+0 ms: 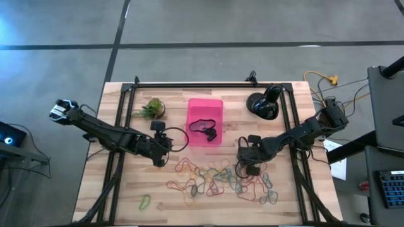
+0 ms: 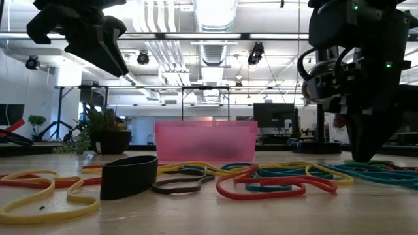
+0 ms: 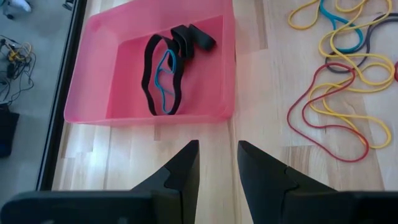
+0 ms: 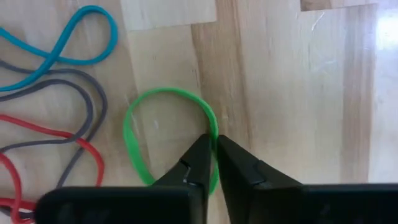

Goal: Pick and place rubber bands into bin
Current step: Put the green rubber bands into the pink bin

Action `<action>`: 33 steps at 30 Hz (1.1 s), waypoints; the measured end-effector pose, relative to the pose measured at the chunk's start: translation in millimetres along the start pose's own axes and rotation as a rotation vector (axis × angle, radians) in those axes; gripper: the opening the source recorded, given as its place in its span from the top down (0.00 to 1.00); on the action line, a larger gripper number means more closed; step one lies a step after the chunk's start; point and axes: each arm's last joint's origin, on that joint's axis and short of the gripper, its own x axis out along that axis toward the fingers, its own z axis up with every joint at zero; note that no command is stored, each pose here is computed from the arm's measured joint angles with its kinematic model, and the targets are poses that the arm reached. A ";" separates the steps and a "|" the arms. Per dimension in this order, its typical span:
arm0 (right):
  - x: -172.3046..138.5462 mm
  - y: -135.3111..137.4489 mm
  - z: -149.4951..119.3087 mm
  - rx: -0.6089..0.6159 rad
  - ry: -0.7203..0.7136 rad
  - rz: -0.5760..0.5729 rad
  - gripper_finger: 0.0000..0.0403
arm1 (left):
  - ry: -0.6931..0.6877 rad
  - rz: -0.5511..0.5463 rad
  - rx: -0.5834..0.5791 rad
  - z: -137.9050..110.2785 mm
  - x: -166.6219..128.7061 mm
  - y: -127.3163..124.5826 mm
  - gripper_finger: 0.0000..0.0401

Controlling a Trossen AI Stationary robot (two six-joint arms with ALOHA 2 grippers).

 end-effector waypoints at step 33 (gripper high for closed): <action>-73.9 21.0 51.3 -0.217 -0.288 -0.223 0.98 | 0.001 0.000 0.001 -0.1 0.1 -0.1 0.77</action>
